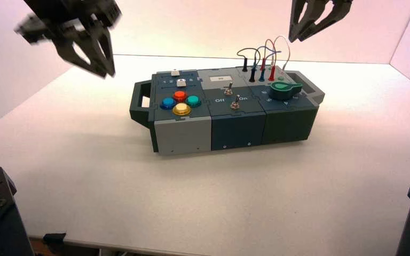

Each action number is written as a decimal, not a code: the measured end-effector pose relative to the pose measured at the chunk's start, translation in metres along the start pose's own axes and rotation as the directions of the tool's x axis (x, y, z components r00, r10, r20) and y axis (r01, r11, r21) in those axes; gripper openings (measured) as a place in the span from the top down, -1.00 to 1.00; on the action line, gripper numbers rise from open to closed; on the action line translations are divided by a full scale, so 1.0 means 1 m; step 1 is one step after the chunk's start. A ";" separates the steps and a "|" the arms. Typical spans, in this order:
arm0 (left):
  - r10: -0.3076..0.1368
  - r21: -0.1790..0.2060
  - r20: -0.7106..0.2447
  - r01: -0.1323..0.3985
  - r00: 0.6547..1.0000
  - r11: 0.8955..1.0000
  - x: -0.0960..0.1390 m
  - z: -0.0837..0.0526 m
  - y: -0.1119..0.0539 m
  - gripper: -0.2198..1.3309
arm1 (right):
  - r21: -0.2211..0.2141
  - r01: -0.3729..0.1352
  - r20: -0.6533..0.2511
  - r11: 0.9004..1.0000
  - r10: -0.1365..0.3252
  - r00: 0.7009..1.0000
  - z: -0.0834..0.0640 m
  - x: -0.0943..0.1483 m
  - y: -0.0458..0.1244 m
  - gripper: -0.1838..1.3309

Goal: Flip the top switch off with the right gripper.

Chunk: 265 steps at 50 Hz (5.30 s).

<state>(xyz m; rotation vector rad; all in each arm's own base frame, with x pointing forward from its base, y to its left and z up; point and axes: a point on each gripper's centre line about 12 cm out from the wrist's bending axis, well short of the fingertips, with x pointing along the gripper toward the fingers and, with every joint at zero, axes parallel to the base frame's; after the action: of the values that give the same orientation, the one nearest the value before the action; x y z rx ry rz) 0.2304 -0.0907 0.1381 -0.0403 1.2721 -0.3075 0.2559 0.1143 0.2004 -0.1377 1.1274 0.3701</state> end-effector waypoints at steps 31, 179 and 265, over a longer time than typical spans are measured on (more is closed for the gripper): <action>-0.005 -0.018 -0.122 0.003 0.992 1.000 0.062 0.044 -0.009 -0.40 | 0.006 -0.020 -0.083 1.000 0.020 0.996 0.016 0.037 0.006 -0.06; 0.008 -0.076 -0.168 -0.021 0.986 0.997 0.095 0.040 -0.002 -0.16 | -0.117 -0.090 -0.306 0.989 0.050 0.951 0.029 0.122 0.070 0.94; 0.007 -0.076 -0.168 -0.021 0.986 0.997 0.095 0.041 -0.002 -0.16 | -0.090 -0.095 -0.322 0.991 0.061 0.945 0.043 0.122 0.069 0.95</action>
<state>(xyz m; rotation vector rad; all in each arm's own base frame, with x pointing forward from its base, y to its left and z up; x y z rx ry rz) 0.2930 -0.1222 0.0620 -0.0729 1.4512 -0.2531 0.3133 0.2181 0.1141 -0.2526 1.4365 0.4900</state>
